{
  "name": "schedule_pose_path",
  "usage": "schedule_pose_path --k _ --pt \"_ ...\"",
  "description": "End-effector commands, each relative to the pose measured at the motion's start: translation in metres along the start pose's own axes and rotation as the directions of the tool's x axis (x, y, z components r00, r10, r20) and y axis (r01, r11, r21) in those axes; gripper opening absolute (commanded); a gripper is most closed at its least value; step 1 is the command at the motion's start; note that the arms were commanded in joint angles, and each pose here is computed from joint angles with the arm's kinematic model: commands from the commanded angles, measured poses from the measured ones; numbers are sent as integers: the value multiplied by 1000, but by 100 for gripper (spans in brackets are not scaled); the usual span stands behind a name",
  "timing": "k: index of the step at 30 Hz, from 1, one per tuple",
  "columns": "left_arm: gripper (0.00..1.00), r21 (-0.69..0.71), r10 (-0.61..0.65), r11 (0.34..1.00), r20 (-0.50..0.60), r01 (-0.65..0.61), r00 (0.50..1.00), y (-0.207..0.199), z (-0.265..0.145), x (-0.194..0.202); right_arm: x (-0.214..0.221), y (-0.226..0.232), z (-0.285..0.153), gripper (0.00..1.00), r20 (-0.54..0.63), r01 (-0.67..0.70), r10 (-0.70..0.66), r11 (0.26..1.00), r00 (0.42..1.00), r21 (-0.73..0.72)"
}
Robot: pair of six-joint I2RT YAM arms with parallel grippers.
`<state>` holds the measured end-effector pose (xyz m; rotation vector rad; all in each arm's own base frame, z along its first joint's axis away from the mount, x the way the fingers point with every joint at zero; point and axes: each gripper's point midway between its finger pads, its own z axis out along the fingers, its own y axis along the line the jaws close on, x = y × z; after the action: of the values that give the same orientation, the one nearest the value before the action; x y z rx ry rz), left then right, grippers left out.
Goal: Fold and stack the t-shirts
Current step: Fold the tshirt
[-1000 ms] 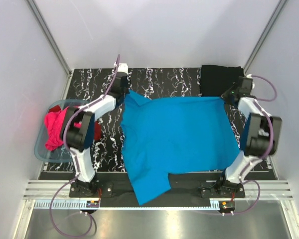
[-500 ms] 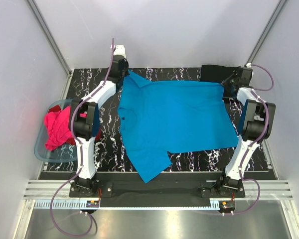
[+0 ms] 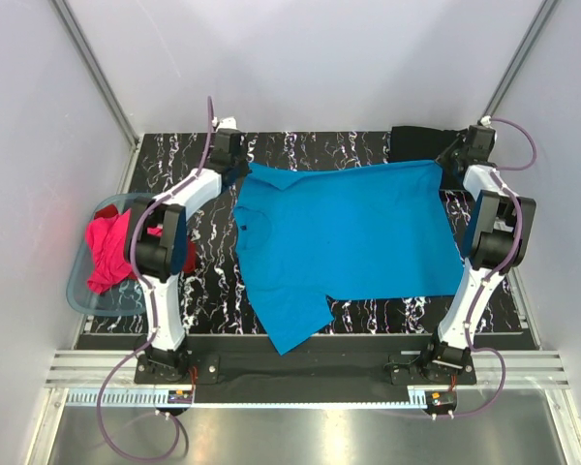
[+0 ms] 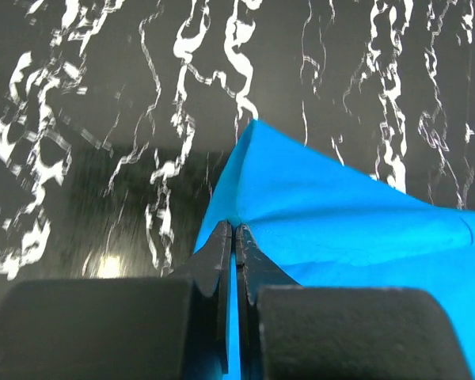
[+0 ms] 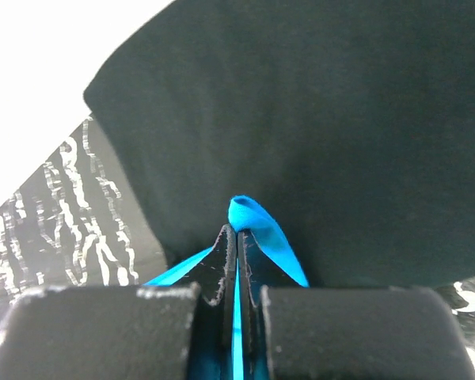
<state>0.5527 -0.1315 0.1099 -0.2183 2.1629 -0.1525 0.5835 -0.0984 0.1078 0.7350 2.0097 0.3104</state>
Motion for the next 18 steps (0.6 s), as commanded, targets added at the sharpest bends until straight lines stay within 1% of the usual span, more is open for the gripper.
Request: schedule_pose_path --k 1,3,6,7,9,10,11,13,14,18 --pt "0 48 -65 997 77 61 995 -11 -43 -43 -31 -3 -16 0 95 47 -51 998 994 51" --pt "0 26 -66 998 41 65 997 -5 -51 -36 -32 -2 -21 0 99 46 -50 998 994 50" --pt "0 24 -81 996 -7 81 997 -3 -60 -24 -26 4 -27 0 79 46 -47 999 996 18" --pt "0 37 -92 995 -14 93 996 -6 -67 -25 -25 5 -29 0 76 44 -45 999 996 12" --pt "0 32 -111 993 -64 113 992 -4 -73 -11 -21 1 -33 0 71 36 -38 999 997 23" --pt "0 58 -119 991 -83 124 989 -9 -80 -9 -18 -4 -34 0 72 31 -34 999 997 45" --pt "0 58 -122 990 -120 130 985 -7 -84 4 -16 -6 -35 0 69 27 -31 998 997 51" --pt "0 68 -148 985 -147 159 978 -8 -96 11 -7 -9 -35 0 50 24 -27 998 998 50" --pt "0 48 -149 986 -182 160 972 -1 -99 27 -7 -7 -38 0 48 22 -24 999 999 44" --pt "0 31 -180 981 -229 192 957 6 -115 51 -1 -8 -47 0 37 17 -18 999 999 43"
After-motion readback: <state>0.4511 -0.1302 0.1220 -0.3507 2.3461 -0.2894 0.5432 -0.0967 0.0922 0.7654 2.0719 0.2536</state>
